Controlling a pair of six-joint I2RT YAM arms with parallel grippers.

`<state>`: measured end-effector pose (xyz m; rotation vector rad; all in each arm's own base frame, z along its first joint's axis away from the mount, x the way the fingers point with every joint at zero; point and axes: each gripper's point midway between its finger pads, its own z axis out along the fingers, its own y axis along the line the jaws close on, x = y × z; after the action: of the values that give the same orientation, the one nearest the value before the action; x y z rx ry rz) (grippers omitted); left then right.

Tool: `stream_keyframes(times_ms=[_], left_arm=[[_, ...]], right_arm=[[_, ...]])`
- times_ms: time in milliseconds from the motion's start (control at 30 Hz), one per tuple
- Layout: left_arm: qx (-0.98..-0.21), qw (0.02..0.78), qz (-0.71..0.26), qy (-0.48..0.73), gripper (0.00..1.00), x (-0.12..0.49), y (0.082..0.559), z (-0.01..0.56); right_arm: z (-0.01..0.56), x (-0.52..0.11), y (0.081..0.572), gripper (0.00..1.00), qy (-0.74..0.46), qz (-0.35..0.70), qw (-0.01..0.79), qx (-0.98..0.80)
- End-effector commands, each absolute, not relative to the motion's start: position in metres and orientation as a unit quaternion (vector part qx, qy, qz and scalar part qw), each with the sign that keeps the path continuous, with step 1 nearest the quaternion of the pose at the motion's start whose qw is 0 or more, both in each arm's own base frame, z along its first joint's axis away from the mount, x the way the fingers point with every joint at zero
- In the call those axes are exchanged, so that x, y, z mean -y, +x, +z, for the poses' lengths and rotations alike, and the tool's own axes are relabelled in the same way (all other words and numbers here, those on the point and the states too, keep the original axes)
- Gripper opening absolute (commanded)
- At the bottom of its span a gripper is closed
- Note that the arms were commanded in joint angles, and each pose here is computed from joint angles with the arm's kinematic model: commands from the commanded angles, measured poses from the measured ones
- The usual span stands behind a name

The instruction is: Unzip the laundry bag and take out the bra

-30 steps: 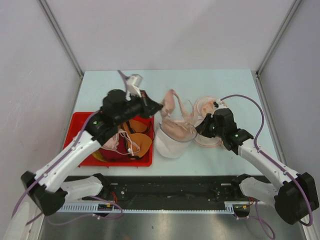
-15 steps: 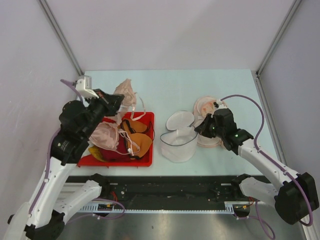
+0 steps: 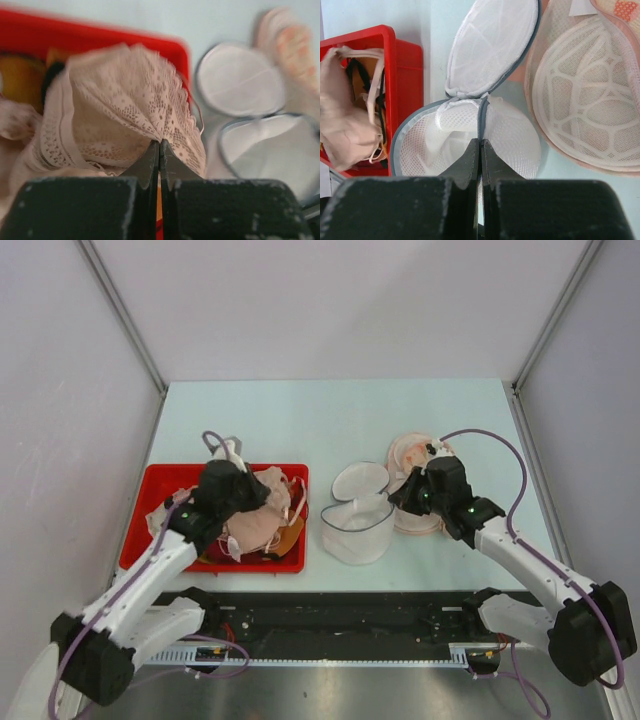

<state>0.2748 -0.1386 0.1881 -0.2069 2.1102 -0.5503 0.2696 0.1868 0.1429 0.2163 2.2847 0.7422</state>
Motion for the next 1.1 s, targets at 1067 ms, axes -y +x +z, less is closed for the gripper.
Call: stream_keyframes(times_ms=[1067], left_arm=[[-0.865,0.42,-0.235,-0.141,0.0,0.128,0.245,0.123]], right_arm=[[0.163,-0.184,0.273,0.0,0.082,0.29,0.392,-0.869]])
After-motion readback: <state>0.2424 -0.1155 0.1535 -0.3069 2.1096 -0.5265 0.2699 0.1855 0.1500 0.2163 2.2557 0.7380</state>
